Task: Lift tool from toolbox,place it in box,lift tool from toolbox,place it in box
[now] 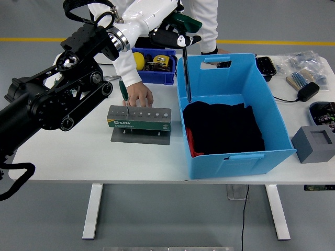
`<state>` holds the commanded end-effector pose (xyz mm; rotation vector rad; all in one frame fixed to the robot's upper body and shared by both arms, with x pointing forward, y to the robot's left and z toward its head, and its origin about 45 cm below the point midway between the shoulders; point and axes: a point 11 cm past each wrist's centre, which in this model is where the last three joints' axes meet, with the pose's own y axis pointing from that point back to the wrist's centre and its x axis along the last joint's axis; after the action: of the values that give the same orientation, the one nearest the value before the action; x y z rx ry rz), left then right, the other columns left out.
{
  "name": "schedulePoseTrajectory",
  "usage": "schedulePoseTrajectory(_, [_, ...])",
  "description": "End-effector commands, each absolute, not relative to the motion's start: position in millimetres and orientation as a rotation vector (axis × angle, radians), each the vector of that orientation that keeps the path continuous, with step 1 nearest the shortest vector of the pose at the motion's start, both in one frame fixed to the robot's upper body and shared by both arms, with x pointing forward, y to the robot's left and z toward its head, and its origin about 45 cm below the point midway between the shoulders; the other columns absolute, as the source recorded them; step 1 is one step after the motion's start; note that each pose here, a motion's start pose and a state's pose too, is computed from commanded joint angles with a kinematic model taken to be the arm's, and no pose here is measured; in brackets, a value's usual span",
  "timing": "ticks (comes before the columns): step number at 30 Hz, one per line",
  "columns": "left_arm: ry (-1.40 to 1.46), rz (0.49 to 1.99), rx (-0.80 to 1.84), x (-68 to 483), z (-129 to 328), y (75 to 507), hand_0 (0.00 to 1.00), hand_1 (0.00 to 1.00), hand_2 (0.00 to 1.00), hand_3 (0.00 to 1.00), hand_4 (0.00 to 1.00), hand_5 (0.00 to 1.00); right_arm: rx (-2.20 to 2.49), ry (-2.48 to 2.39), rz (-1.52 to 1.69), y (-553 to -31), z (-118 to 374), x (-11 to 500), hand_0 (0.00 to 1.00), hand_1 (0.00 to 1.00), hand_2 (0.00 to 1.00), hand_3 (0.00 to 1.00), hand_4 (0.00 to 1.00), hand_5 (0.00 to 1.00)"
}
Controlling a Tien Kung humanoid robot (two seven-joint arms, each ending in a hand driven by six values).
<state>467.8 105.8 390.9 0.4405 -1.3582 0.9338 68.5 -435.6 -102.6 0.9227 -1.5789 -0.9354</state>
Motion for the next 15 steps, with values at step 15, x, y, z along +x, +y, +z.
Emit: schedulePoseTrajectory(15, [-1.338,0.873,0.411,456.7,394.4,78.4,0.16,0.002,0.002,0.017,0.7,0.475,0.92,-1.585,-0.931,-437.4,-101.7,69.8,0.638,0.614,0.694,0.585,0.846,0.703])
